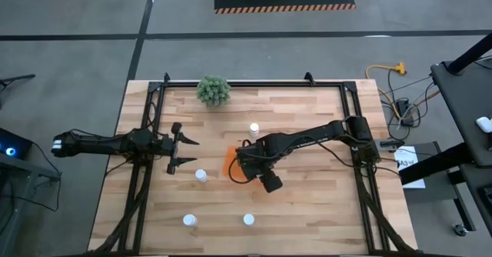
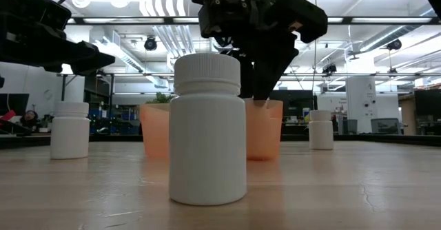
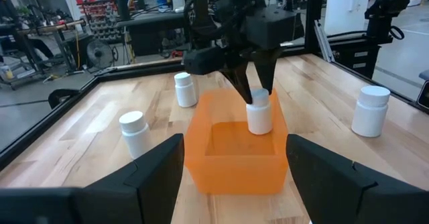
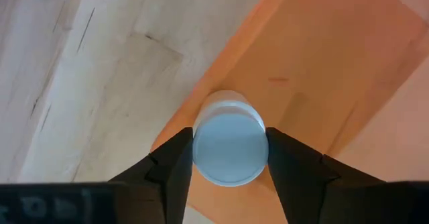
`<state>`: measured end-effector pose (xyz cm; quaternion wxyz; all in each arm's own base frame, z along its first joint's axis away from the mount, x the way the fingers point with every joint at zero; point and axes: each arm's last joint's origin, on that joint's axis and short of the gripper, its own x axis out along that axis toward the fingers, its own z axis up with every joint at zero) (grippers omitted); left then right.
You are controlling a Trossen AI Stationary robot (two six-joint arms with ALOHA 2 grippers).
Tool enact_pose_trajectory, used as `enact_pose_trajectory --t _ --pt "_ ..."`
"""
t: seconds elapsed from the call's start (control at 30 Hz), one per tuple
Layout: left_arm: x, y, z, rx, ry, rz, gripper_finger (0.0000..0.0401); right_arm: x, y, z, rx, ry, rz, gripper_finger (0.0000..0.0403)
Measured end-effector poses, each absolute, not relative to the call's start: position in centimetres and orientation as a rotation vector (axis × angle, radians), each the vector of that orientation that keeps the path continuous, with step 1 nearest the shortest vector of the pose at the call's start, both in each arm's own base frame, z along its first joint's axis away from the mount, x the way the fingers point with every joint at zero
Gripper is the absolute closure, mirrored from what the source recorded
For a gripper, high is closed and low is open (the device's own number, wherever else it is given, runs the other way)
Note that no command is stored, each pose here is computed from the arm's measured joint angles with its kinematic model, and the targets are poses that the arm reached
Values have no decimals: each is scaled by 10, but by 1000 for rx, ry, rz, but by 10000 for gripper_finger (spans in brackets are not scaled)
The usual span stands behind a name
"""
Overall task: Pick and place pill bottles into a basket
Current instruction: Put the pill bottle into the bin
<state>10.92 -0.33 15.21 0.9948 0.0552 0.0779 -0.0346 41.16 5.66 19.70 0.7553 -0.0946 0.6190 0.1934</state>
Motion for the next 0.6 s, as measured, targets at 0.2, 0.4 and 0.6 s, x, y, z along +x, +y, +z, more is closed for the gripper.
enact_pose_trajectory --t 0.2,0.4,0.6 --pt "109 -3 152 111 156 -69 157 412 56 195 -205 1363 414 196" --pt "109 -3 152 111 155 -69 157 411 55 196 -201 1369 412 188" --pt "109 -3 152 111 156 -69 157 406 54 208 -210 1354 404 186"
